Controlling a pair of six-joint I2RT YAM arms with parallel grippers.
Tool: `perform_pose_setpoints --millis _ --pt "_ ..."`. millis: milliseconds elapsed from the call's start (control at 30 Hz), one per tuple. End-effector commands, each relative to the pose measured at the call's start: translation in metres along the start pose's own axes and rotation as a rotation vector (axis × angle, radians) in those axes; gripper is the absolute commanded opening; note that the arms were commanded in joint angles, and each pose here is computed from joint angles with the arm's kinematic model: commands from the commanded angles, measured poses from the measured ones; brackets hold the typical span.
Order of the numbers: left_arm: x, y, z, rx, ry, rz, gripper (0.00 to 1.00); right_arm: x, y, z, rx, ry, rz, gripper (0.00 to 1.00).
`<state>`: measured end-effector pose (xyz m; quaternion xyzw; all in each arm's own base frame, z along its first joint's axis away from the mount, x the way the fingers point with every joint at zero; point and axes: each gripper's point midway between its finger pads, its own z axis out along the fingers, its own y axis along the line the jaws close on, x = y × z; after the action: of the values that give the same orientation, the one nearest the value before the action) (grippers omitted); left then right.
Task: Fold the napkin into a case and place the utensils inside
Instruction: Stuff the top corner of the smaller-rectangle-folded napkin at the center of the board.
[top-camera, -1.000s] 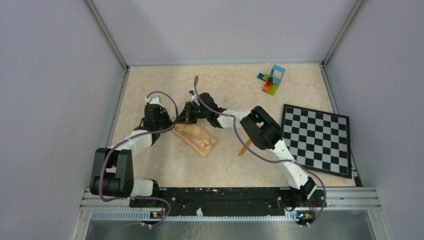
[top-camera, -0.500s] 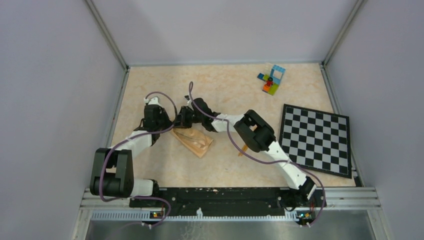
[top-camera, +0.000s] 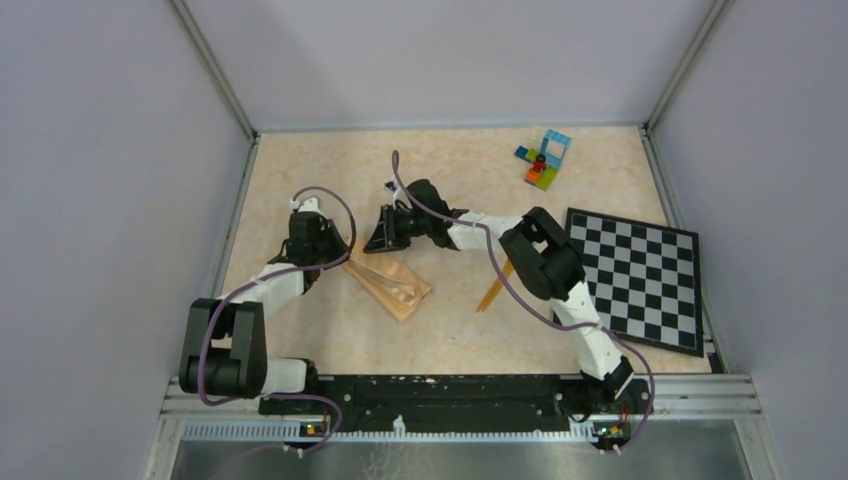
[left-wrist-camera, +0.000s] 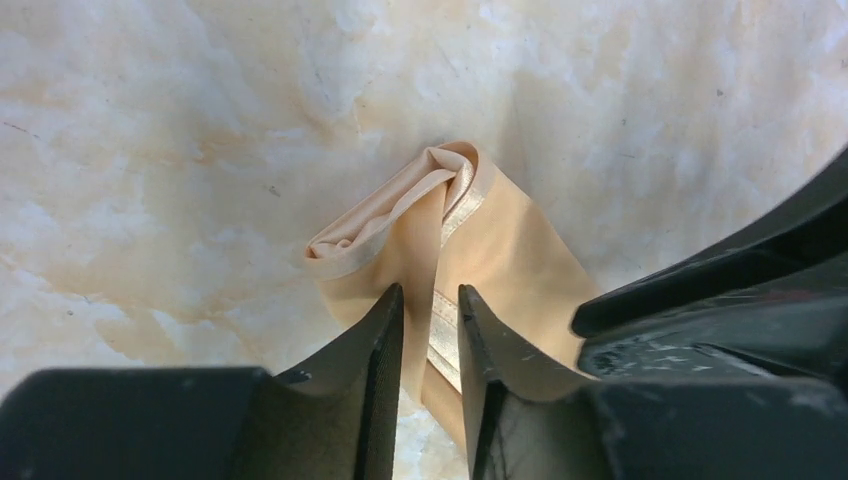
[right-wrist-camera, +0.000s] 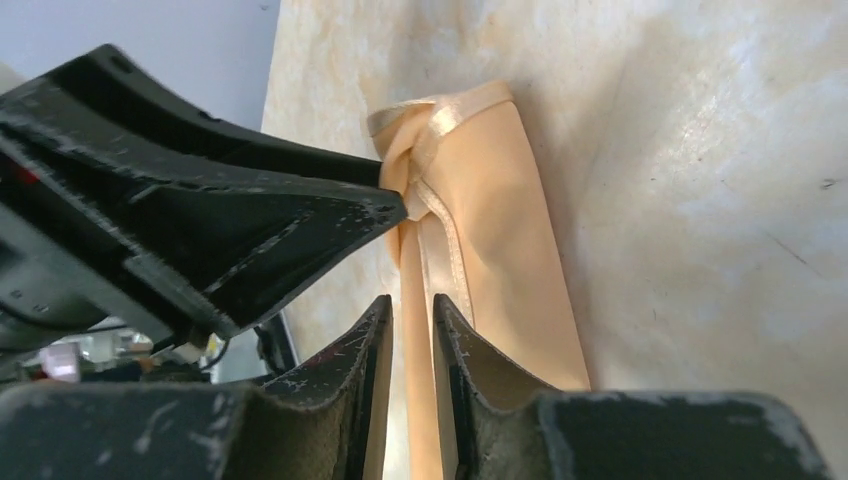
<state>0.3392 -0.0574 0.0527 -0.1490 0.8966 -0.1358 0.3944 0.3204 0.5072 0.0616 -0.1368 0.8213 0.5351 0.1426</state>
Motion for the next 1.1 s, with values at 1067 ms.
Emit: perform_pose_setpoints --millis 1067 --pt "0.000 0.042 -0.012 0.013 0.015 -0.433 0.54 -0.008 0.016 0.033 -0.072 -0.016 -0.068 0.03"
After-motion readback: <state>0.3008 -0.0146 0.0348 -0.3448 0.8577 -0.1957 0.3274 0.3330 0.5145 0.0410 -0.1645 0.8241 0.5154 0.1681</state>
